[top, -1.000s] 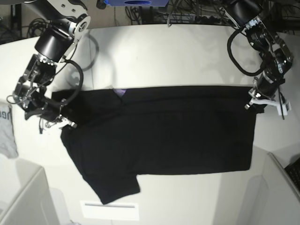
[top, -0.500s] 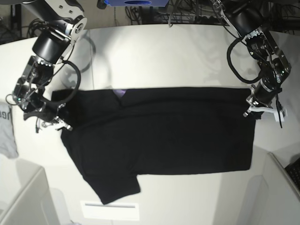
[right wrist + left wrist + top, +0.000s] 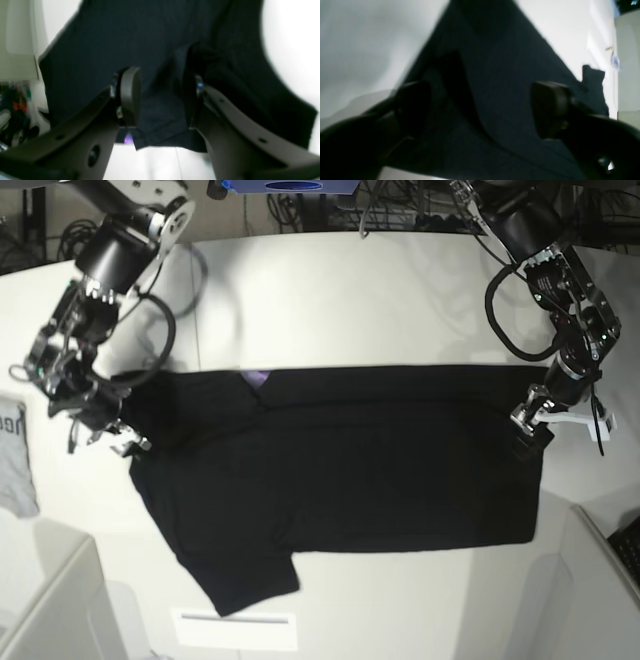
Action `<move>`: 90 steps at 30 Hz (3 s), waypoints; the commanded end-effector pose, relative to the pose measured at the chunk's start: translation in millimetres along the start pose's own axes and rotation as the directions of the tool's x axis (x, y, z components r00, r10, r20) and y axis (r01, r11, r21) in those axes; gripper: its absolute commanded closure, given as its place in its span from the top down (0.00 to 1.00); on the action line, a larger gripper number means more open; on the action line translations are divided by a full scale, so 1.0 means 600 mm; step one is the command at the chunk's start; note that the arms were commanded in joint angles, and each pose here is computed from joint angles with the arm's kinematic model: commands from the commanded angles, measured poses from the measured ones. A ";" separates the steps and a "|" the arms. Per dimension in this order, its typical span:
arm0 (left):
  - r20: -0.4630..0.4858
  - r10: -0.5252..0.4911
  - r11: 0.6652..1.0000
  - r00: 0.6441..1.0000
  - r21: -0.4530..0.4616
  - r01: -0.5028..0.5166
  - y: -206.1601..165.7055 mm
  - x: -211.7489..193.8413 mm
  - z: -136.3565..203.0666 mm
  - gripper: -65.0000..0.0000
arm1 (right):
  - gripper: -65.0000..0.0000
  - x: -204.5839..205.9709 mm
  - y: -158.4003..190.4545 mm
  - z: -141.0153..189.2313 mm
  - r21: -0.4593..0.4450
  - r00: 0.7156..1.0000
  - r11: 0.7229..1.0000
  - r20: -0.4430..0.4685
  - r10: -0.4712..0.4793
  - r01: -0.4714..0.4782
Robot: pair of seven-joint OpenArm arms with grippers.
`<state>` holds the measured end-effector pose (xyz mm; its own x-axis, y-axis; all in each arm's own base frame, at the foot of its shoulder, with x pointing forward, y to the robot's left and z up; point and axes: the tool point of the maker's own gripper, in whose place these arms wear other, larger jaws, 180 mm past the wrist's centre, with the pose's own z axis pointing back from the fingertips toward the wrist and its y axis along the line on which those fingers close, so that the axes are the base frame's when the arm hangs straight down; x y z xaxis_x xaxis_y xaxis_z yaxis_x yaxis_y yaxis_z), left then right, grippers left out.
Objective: Fold the T-shirt properly
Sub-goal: 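Lift the shirt shoulders with both grippers and pull toward the robot, then drag the shirt by its shoulders with both grippers, then release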
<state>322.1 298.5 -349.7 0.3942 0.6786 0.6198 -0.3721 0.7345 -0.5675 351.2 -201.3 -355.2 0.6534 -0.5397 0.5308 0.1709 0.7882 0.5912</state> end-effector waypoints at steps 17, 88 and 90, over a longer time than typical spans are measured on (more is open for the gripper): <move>0.024 -0.010 0.987 1.000 0.162 0.005 0.145 -0.074 0.148 1.00 | 0.41 -0.122 -0.152 0.109 -0.171 0.877 0.866 0.196 -0.438 0.470; -0.218 -0.176 0.933 0.960 0.272 0.233 0.202 -0.147 0.203 0.00 | 0.00 -0.199 -0.196 0.200 -0.293 0.899 0.850 0.114 -0.422 0.437; -0.226 -0.187 0.928 0.956 0.277 0.247 0.204 -0.148 0.213 0.00 | 0.00 -0.211 -0.195 0.213 -0.300 0.901 0.850 0.104 -0.421 0.432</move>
<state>131.6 320.7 -414.6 0.6444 0.5349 0.5465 -0.4930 0.8369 -0.2379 148.6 -257.2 -422.6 0.4468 -0.8565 0.2585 0.6670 0.5115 0.5417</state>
